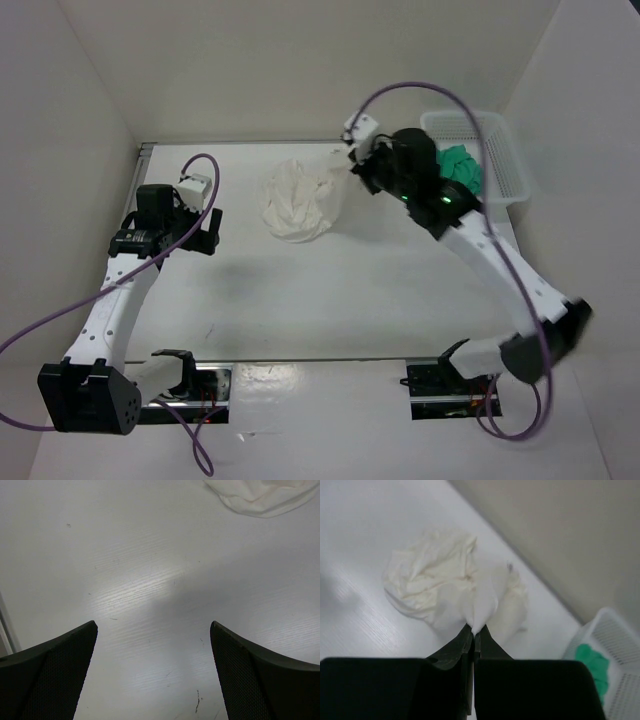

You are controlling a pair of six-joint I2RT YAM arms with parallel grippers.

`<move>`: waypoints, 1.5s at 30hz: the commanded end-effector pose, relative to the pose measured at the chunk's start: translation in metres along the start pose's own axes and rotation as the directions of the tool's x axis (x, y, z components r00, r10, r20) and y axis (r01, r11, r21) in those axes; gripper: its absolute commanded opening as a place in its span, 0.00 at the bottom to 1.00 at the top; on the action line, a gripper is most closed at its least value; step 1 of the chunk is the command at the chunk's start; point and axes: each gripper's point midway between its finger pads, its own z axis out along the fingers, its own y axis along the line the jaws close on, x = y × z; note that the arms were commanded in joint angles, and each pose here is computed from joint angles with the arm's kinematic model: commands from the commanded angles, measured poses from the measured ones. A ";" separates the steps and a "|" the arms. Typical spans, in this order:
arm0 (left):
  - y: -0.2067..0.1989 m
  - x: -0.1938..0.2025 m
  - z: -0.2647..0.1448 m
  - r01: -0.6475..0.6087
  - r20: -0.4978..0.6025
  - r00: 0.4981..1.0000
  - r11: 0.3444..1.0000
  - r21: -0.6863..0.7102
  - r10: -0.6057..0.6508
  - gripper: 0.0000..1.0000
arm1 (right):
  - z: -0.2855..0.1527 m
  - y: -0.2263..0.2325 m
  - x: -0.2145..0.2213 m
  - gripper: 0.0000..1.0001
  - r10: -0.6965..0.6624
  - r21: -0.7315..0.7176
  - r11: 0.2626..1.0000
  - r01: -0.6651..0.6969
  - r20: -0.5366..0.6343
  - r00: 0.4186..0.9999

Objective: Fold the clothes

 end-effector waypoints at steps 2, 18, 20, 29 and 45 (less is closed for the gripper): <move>-0.006 -0.004 -0.001 0.016 0.027 0.999 0.999 0.035 -0.017 0.99 | -0.099 0.004 -0.019 0.03 -0.076 -0.053 0.995 0.086 0.160 0.984; -0.013 0.000 0.001 -0.007 0.011 1.000 0.997 0.079 0.006 0.99 | -0.148 0.053 0.137 0.91 -0.362 -0.302 0.907 0.295 -0.196 0.911; -0.015 0.000 0.001 -0.007 0.013 1.000 0.996 0.088 0.006 0.99 | -0.139 0.052 0.125 0.94 -0.348 -0.281 0.913 0.296 -0.155 0.925; -0.018 0.007 0.012 -0.002 -0.035 0.999 0.993 0.122 0.006 0.99 | -0.024 0.034 0.139 0.98 -0.078 -0.076 0.995 0.062 -0.229 0.970; -0.016 0.004 0.009 -0.006 -0.024 1.000 0.994 0.106 0.009 0.99 | 0.080 0.025 0.210 0.78 0.038 -0.077 0.994 -0.081 -0.452 0.891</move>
